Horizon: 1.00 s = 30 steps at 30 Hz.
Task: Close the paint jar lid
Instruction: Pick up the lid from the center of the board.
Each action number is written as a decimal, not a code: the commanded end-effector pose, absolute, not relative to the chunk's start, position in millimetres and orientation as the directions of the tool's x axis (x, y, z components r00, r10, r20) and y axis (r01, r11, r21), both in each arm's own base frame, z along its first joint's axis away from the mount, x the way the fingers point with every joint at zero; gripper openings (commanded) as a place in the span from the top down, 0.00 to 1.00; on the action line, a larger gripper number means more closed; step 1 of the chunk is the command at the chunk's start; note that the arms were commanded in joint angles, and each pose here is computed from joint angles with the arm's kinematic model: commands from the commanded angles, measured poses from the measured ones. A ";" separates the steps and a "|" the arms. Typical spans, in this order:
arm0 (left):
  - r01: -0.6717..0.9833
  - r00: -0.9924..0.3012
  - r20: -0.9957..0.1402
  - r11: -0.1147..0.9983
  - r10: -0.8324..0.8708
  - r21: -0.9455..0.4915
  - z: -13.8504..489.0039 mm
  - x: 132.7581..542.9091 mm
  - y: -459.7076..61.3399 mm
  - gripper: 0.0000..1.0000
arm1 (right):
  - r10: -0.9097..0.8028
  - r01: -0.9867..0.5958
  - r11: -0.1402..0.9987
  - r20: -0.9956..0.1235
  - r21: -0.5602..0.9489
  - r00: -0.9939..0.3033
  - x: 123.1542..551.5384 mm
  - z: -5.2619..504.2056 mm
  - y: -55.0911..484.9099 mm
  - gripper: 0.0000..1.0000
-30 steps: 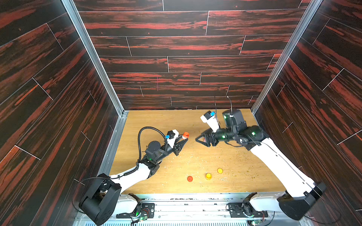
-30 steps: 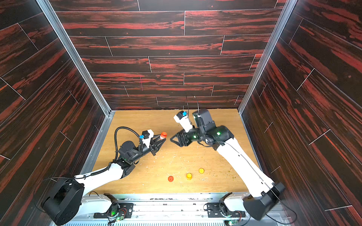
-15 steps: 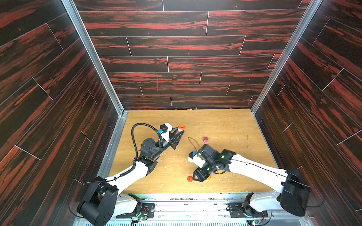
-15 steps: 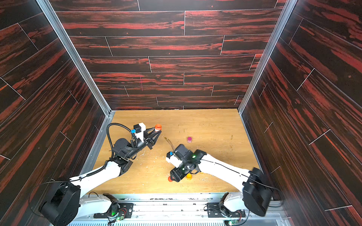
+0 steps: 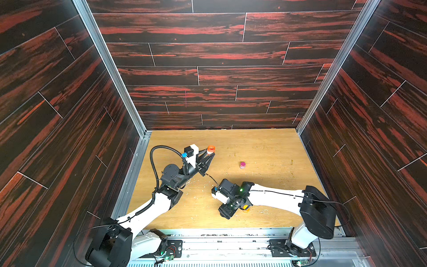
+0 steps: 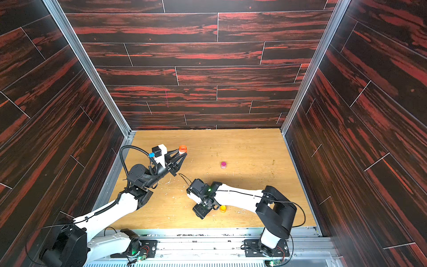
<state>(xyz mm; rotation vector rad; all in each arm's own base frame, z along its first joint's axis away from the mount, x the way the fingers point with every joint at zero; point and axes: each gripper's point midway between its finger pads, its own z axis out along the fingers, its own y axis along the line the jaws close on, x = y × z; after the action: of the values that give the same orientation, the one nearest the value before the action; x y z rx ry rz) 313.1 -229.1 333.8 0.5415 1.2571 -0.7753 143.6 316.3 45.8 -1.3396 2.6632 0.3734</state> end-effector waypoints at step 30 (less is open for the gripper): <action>0.748 0.141 -0.967 0.663 -0.211 -0.036 342.8 312.1 -218.9 0.68 | -0.786 -0.797 0.598 -0.134 0.081 -0.603 150.0 6.8 319.1 0.47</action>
<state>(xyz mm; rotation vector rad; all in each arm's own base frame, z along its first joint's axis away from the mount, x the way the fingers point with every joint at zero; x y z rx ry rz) 315.2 -223.6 331.1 0.5280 1.2868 -0.7606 151.9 317.5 14.7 -1.3463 2.7185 0.2229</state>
